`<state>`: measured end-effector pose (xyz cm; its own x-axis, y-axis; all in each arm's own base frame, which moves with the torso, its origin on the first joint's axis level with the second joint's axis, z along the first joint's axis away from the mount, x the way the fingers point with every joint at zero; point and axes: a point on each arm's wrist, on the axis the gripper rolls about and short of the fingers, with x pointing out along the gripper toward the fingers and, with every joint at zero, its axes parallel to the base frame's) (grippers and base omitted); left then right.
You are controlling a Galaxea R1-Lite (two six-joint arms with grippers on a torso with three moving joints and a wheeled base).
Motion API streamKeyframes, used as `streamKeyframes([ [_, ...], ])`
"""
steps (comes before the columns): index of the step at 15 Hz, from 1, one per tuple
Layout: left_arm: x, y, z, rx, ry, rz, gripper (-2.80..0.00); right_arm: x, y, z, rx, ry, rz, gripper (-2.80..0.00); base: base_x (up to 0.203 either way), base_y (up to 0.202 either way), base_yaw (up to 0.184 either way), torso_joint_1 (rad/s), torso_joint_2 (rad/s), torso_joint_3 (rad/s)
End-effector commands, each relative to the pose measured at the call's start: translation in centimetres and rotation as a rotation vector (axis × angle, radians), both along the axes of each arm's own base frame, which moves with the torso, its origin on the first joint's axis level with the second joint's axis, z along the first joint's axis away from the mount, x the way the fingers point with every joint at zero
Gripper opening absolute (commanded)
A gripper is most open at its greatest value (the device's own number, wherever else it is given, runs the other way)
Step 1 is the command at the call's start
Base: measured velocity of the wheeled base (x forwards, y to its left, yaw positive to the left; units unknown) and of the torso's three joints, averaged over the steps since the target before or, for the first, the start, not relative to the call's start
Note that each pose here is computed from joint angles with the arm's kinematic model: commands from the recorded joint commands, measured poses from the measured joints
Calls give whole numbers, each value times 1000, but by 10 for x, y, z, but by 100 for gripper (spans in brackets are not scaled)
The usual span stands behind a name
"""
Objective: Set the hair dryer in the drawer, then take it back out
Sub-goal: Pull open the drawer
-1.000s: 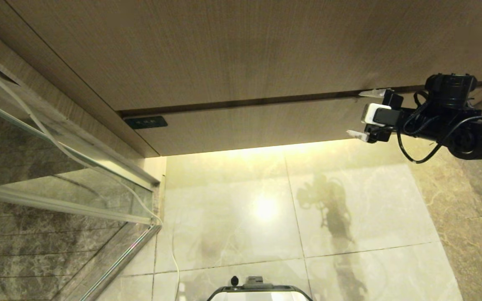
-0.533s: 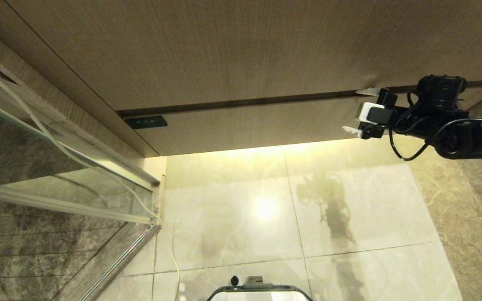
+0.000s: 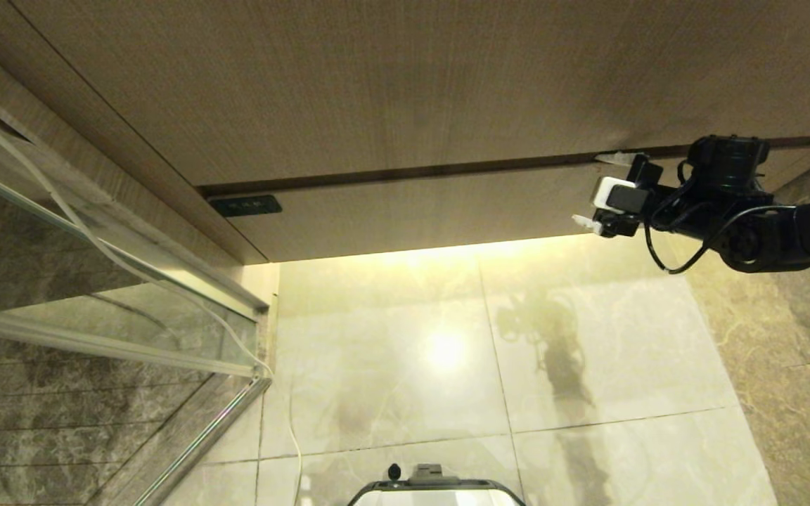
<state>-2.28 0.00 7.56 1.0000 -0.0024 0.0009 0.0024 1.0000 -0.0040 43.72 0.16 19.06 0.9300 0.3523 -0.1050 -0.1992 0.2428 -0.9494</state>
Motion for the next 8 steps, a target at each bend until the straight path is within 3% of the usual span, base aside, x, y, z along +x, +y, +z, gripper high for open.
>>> streamKeyframes([
  [1, 0, 0, 0, -1, -1, -1, -280, 0, -2, -4, 19, 39, -55, 0, 0, 0, 0, 0, 0, 0],
  [4, 0, 0, 0, -1, -1, -1, -280, -3, -3, -5, 32, 85, -156, 0, 0, 0, 0, 0, 0, 0],
  [8, 0, 0, 0, -1, -1, -1, -280, -8, -4, -3, 44, 107, -177, 0, 0, 0, 0, 0, 0, 0],
])
